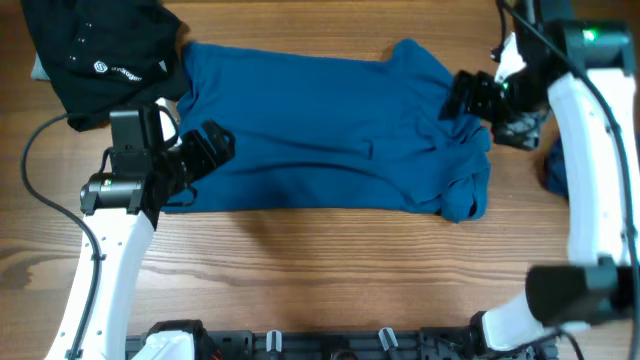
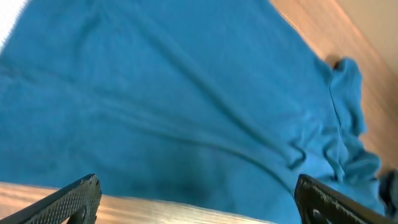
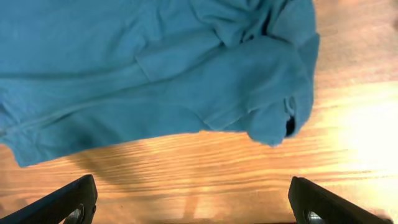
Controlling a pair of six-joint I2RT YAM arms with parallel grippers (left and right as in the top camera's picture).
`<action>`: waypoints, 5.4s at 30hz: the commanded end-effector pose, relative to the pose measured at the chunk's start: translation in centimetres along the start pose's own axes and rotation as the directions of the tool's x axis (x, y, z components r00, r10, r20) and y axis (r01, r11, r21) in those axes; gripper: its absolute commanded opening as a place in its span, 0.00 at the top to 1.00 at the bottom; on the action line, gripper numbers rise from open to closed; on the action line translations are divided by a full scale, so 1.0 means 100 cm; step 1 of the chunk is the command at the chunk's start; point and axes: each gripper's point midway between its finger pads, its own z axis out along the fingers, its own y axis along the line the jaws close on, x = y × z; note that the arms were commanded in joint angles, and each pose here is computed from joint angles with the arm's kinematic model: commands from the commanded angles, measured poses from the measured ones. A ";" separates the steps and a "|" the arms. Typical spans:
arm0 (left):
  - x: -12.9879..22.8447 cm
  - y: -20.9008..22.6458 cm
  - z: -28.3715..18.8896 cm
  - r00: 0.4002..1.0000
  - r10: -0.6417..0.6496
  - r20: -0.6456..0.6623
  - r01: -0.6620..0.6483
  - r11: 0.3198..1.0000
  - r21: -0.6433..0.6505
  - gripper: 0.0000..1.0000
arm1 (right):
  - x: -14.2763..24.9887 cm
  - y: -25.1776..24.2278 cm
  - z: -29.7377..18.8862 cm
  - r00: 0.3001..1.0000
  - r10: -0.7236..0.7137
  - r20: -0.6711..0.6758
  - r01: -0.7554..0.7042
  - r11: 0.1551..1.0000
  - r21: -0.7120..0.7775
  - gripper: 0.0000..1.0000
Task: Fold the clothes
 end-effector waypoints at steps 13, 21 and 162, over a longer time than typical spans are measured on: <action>0.087 -0.035 0.015 0.943 0.213 -0.255 -0.198 0.977 0.082 0.02 | 0.129 0.007 0.047 0.999 0.001 -0.045 -0.007 0.992 -0.124 0.00; 0.132 -0.033 0.063 0.895 0.193 -0.401 -0.193 0.980 0.042 0.48 | 0.130 -0.006 0.116 0.993 0.084 -0.082 -0.091 0.993 -0.075 0.38; 0.054 0.134 0.084 0.973 -0.130 -0.191 0.005 0.840 -0.543 0.92 | 0.086 -0.061 0.221 0.986 0.165 -0.028 -0.165 0.986 -0.012 0.87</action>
